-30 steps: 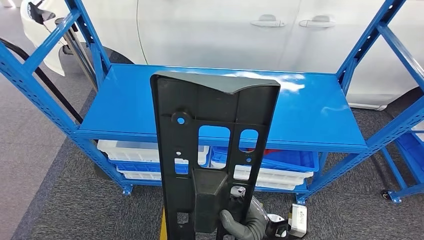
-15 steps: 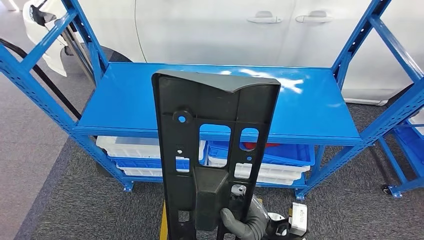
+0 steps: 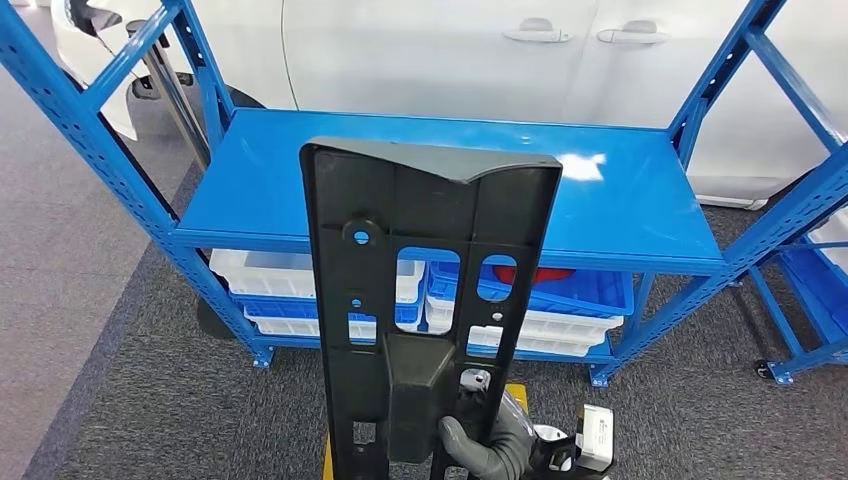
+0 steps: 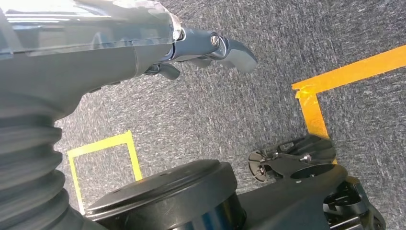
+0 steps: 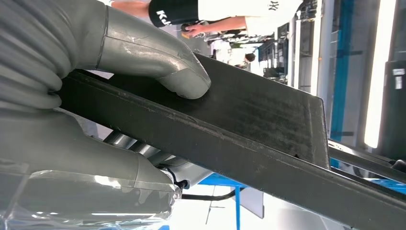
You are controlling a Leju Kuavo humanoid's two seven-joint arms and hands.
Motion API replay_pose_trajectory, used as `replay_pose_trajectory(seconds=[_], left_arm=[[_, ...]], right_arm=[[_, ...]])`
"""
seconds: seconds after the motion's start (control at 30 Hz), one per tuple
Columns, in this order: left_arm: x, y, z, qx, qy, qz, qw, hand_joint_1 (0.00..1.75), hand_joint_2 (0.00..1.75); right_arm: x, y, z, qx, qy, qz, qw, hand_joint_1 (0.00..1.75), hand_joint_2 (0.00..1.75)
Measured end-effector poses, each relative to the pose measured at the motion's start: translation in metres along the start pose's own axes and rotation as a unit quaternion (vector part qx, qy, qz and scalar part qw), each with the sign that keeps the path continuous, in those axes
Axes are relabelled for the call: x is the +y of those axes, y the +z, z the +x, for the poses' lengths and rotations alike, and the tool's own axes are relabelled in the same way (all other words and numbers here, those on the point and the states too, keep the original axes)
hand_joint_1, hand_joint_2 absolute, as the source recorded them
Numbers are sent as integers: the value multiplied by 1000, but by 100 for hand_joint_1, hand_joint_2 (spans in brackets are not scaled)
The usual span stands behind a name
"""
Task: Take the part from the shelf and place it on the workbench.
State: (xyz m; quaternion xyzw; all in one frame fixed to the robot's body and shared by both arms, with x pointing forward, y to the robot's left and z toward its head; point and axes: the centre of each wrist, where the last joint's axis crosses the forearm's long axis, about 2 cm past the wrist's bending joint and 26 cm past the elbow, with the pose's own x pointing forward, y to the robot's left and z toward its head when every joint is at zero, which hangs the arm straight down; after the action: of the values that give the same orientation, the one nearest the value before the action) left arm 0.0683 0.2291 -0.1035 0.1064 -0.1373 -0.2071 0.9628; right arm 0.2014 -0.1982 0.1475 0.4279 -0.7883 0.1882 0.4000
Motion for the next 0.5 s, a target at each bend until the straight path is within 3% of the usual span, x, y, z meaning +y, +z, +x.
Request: replay_pose_trajectory(seconds=[0.5], left_arm=[[2, -1, 1, 2, 2, 4, 1000, 0, 175]], right_arm=[[-2, -4, 1, -7, 0, 3, 1000, 175, 175]])
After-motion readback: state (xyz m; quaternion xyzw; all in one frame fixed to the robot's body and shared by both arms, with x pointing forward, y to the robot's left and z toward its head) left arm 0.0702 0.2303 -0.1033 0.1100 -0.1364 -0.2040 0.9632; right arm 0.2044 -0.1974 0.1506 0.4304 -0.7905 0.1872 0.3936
